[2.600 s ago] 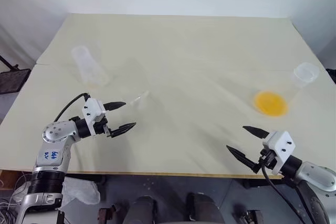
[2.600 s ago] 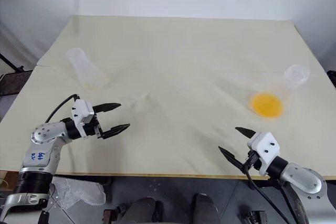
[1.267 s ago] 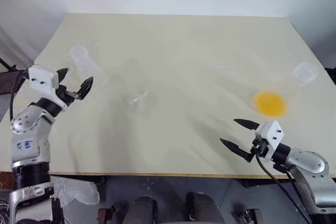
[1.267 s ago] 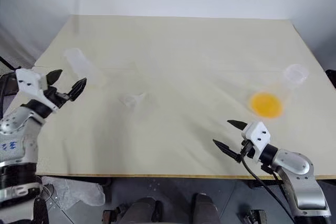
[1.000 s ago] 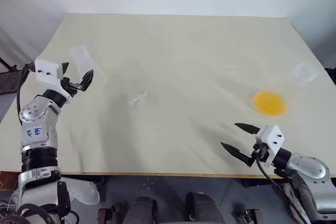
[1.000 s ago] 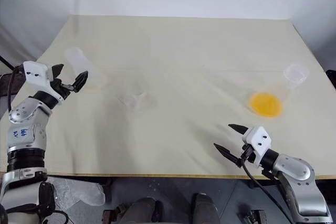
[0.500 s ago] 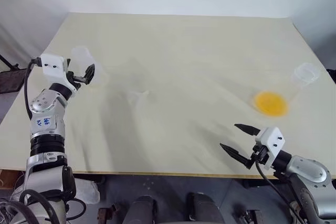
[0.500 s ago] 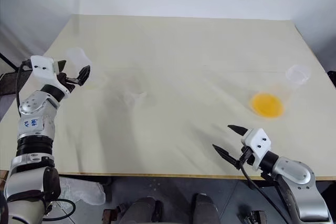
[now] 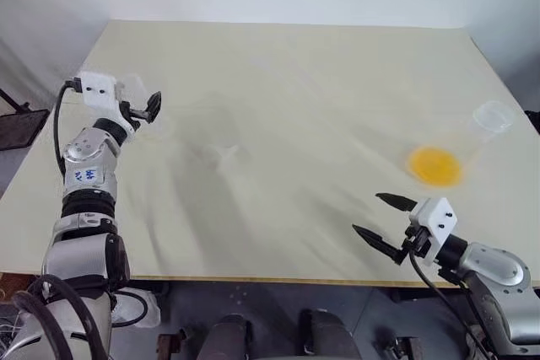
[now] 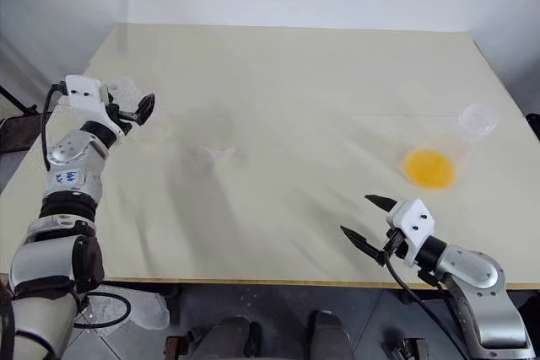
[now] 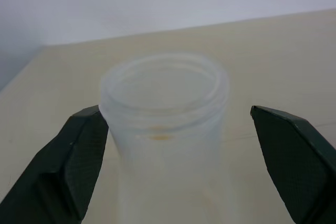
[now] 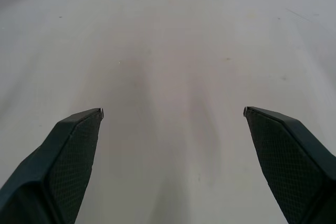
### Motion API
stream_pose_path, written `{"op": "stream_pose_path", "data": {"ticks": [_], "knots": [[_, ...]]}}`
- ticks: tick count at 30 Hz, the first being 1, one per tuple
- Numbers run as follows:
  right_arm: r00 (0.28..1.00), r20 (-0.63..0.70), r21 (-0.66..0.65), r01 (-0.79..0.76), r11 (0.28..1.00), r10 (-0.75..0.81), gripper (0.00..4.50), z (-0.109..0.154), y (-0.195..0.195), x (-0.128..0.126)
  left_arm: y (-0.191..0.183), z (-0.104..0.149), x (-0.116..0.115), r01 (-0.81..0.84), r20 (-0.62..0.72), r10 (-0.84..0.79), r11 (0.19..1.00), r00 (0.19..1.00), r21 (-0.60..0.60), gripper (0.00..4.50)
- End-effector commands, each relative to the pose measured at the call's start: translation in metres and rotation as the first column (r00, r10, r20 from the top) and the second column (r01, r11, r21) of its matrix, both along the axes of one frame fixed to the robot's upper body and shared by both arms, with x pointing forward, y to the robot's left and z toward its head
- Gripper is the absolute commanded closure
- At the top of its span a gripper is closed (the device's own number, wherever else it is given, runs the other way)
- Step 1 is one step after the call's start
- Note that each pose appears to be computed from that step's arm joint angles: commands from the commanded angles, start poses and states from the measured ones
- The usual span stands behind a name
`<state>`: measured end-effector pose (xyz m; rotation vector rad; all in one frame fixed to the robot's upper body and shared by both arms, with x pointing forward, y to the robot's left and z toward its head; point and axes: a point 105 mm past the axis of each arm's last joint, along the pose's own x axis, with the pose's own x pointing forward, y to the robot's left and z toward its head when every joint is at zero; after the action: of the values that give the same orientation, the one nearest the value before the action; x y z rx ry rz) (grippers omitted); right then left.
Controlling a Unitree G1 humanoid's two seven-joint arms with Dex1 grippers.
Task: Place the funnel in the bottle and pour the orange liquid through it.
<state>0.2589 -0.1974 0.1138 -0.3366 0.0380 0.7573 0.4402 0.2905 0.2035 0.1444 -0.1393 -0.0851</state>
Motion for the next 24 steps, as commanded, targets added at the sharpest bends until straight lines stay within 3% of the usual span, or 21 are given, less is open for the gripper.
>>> {"op": "stream_pose_path", "data": {"ticks": [1,3,4,9,12,15,20,24], "knots": [[0.999,0.039,-0.006,-0.007,1.000,0.007,0.00,0.011,0.000,-0.001,0.001,0.014,0.002,-0.020,0.039,0.020,1.000,0.999,0.009,1.25],[0.999,0.039,-0.007,-0.006,1.000,0.006,0.00,0.012,0.000,-0.001,0.001,0.015,0.002,-0.020,0.053,0.019,1.000,0.998,0.010,1.85],[0.999,0.039,-0.008,-0.006,1.000,0.006,0.00,0.012,0.000,0.000,0.001,0.016,0.002,-0.019,0.055,0.019,1.000,0.998,0.010,1.89],[0.999,0.043,-0.009,-0.001,1.000,0.001,0.00,0.013,-0.001,0.001,0.001,0.021,0.001,-0.002,0.082,0.004,1.000,0.997,-0.031,1.89],[0.999,0.046,-0.009,0.003,1.000,-0.003,0.00,0.014,-0.002,0.002,-0.010,0.031,-0.002,0.090,0.130,-0.086,0.996,0.988,-0.027,1.89],[0.999,0.050,-0.012,0.009,1.000,-0.008,0.00,0.015,-0.004,0.003,-0.037,0.048,-0.009,0.266,0.198,-0.257,0.964,0.946,-0.020,1.89],[0.998,0.055,-0.010,0.011,1.000,-0.011,0.00,0.019,-0.005,0.004,-0.077,0.055,-0.016,0.423,0.130,-0.429,0.903,0.894,0.070,1.89],[0.999,0.052,0.025,0.005,1.000,-0.007,0.00,0.026,-0.001,-0.001,-0.118,0.069,-0.023,0.575,0.122,-0.586,0.810,0.801,0.117,1.89]]}}
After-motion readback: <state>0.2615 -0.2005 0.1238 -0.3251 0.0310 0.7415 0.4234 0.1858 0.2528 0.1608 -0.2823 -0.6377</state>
